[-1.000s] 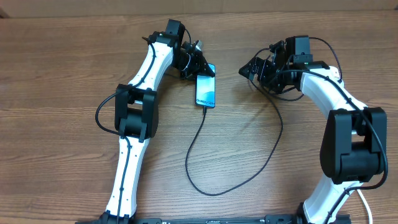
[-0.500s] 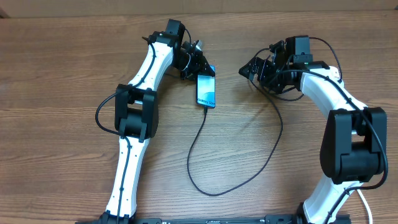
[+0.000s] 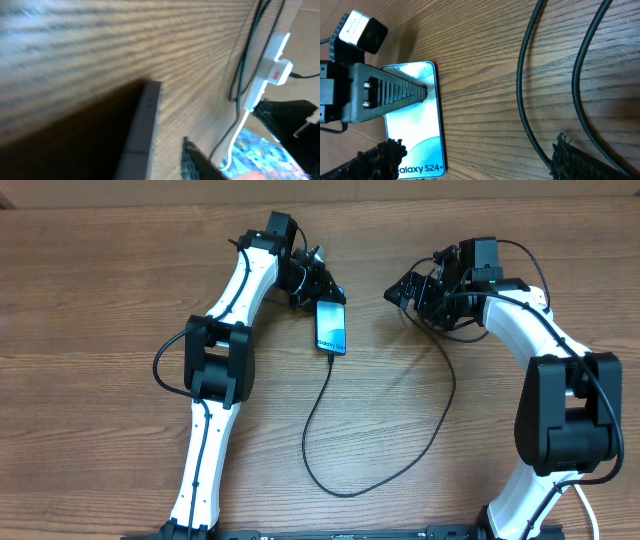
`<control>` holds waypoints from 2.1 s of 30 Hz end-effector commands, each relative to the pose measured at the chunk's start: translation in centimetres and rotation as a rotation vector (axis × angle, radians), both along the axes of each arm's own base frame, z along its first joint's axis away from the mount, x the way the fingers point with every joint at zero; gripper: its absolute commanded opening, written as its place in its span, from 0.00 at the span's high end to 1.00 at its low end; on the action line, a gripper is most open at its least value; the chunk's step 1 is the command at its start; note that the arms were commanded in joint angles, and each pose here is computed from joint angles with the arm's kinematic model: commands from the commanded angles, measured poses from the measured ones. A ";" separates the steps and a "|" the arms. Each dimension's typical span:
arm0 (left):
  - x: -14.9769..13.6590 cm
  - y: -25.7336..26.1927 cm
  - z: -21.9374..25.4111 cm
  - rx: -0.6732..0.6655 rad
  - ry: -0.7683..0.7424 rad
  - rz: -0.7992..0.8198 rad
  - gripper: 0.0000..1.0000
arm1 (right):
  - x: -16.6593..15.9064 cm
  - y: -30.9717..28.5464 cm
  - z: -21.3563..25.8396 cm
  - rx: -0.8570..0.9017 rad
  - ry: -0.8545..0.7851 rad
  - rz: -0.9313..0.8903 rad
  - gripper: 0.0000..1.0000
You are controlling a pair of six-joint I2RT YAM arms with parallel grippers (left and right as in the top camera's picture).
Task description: Plug charger to phone and switch on socket
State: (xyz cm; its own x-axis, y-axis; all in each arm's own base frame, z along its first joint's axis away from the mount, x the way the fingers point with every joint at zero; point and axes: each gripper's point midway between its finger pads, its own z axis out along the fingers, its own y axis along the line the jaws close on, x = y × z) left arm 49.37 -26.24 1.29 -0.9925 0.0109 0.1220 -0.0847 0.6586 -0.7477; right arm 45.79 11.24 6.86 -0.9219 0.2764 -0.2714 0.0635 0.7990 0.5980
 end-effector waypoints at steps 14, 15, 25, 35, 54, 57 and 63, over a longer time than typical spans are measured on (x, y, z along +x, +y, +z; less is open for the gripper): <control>-1.0 2.5 -3.1 0.229 0.120 0.108 0.00 | 0.5 -0.2 0.9 -0.006 -0.029 -0.002 0.03; -1.0 2.5 -3.2 0.233 0.123 0.108 0.00 | 0.5 -0.2 0.9 -0.006 -0.029 -0.002 0.02; -1.8 3.5 -3.7 0.298 0.155 0.113 0.00 | 0.5 -0.2 0.9 -0.006 -0.029 -0.002 0.03; -2.2 3.8 -3.8 0.316 0.177 0.121 0.00 | 0.4 -0.2 0.9 -0.006 -0.027 -0.002 0.03; -3.2 5.0 -4.3 0.396 0.236 0.145 0.00 | 0.4 -0.2 0.8 -0.006 -0.026 -0.002 0.03; -3.1 5.1 -4.1 0.395 0.211 0.123 0.00 | 0.3 -0.2 0.8 -0.006 -0.022 -0.002 0.03; -1.7 6.3 -1.7 0.461 0.083 0.084 0.00 | 0.3 -0.2 0.8 -0.007 -0.020 -0.002 0.03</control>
State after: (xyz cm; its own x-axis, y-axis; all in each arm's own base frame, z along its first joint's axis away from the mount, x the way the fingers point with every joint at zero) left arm 47.06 -23.44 2.73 -0.9569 -0.1409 0.2538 -0.2604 0.8029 -0.5362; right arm 45.64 11.23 6.78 -0.9240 0.2763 -0.2645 0.0681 0.7992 0.5972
